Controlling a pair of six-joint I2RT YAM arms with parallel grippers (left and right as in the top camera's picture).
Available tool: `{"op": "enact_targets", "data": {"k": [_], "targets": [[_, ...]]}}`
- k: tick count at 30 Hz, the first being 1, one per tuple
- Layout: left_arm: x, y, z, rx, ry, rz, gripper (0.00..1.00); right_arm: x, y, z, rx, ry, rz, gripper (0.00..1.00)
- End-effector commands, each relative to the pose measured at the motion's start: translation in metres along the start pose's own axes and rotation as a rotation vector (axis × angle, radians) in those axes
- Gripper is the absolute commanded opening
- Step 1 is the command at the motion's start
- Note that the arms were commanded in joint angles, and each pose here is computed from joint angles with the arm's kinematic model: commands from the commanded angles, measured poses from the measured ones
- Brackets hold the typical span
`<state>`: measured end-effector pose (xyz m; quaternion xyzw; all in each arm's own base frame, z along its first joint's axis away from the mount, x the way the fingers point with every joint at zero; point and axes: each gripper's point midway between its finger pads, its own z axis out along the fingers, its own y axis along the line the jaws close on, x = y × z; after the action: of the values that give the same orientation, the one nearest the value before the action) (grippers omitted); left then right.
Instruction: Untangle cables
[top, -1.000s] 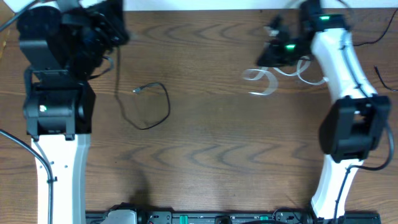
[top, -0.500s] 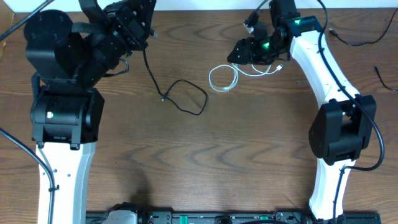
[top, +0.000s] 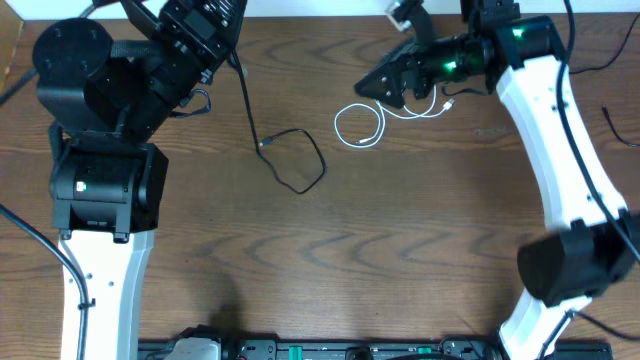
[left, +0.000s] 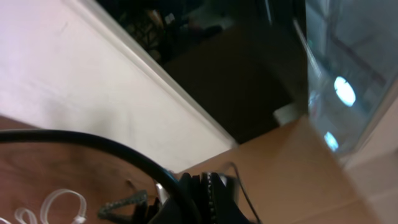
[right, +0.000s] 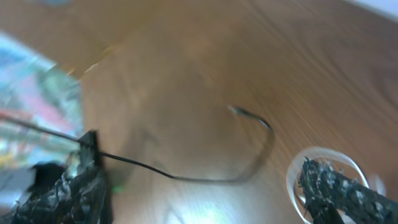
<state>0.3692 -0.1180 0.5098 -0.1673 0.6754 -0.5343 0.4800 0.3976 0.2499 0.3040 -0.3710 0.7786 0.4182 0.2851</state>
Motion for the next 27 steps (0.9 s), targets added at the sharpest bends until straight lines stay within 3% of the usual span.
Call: {"op": "enact_targets", "data": {"k": [1,10,23,27], "targets": [[-0.006,-0.011,-0.007,0.02,-0.037,-0.194,0.07,0.002,0.046,0.03,-0.152,0.022,-0.162,0.88],[-0.014,-0.007,-0.007,0.003,-0.085,-0.222,0.07,0.038,0.103,0.087,-0.394,0.122,-0.279,0.8],[-0.017,-0.005,-0.008,-0.004,-0.103,-0.222,0.07,0.04,0.122,0.073,-0.556,0.044,-0.34,0.75],[-0.017,-0.005,-0.007,-0.004,-0.103,-0.222,0.07,0.037,0.137,0.086,-0.592,0.028,-0.393,0.54]]}}
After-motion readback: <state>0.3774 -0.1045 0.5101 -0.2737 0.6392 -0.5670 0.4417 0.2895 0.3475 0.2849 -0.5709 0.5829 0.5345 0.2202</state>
